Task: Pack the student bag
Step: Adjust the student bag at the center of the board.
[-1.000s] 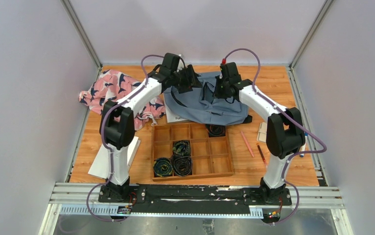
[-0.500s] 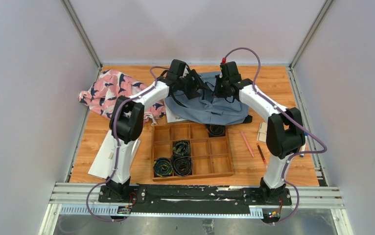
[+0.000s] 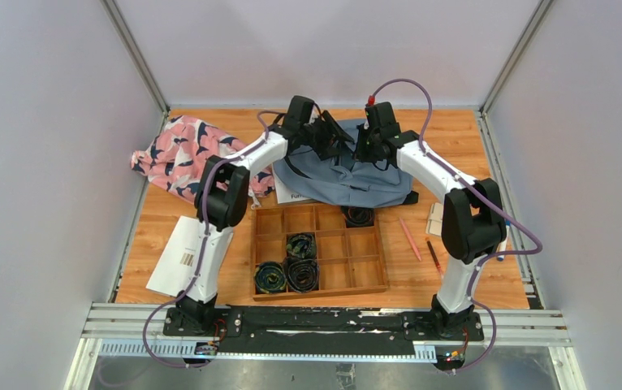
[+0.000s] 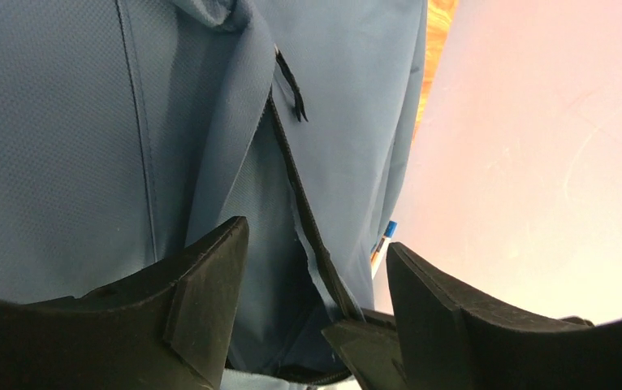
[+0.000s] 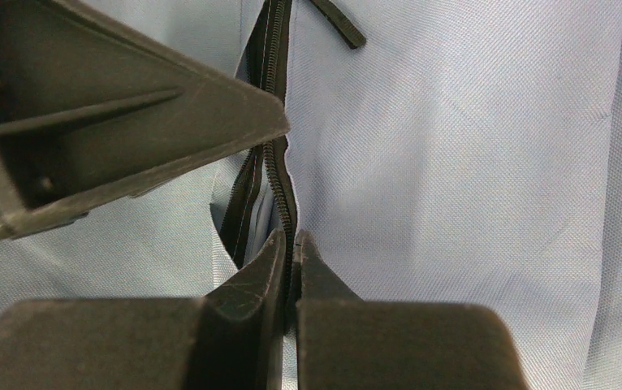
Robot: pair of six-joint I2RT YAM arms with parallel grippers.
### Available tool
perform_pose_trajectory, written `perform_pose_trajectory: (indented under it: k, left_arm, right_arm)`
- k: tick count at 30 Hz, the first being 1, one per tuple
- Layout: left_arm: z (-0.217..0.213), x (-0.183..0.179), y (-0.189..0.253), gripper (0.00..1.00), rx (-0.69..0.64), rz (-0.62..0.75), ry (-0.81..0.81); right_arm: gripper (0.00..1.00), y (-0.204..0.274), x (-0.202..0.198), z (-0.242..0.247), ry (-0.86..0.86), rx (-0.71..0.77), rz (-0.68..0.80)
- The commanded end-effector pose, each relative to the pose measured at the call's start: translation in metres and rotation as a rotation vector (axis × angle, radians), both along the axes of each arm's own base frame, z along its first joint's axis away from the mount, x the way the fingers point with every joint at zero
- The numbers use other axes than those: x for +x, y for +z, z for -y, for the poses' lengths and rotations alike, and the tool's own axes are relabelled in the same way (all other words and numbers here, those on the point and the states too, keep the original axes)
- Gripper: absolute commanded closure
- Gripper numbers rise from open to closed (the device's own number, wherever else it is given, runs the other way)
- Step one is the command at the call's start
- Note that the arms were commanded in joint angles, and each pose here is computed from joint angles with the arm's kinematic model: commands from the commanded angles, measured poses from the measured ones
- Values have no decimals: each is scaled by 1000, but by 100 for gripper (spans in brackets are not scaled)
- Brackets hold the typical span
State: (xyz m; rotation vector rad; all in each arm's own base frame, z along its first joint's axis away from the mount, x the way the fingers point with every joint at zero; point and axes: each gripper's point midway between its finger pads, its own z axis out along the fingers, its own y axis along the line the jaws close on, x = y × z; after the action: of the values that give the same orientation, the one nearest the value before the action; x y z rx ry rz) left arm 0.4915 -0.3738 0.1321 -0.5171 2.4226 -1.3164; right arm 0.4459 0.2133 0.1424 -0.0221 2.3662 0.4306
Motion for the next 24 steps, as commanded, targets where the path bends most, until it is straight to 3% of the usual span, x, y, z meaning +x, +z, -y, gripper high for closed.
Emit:
perform_pose_trajectory:
  k: [1, 6, 10, 13, 14, 17, 21, 23, 24]
  left_arm:
    - [11, 3, -6, 32, -18, -32, -11]
    - [20, 8, -11, 43, -51, -43, 4]
    - [26, 14, -5, 61, -96, -25, 16]
    - [31, 23, 7, 79, -114, 20, -1]
    - [33, 25, 11, 87, -114, 28, -14]
    - [36, 27, 24, 99, -128, 65, -39]
    - [38, 27, 41, 100, -137, 128, -70]
    - [39, 30, 44, 100, -131, 154, -92]
    - [40, 31, 45, 96, -125, 162, -106]
  right_arm:
    - [97, 23, 1, 0, 0, 34, 40]
    - [89, 22, 0, -2, 9, 41, 37]
    - [59, 24, -3, 3, 13, 21, 43]
    - [37, 32, -9, 38, -85, -90, 66]
    - [34, 37, -14, 56, -131, -112, 82]
    - [32, 49, -32, 121, -294, -136, 112]
    - [32, 40, -73, 218, -557, -101, 77]
    - [31, 21, -107, 275, -773, -69, 3]
    - [31, 11, -121, 286, -831, -32, -25]
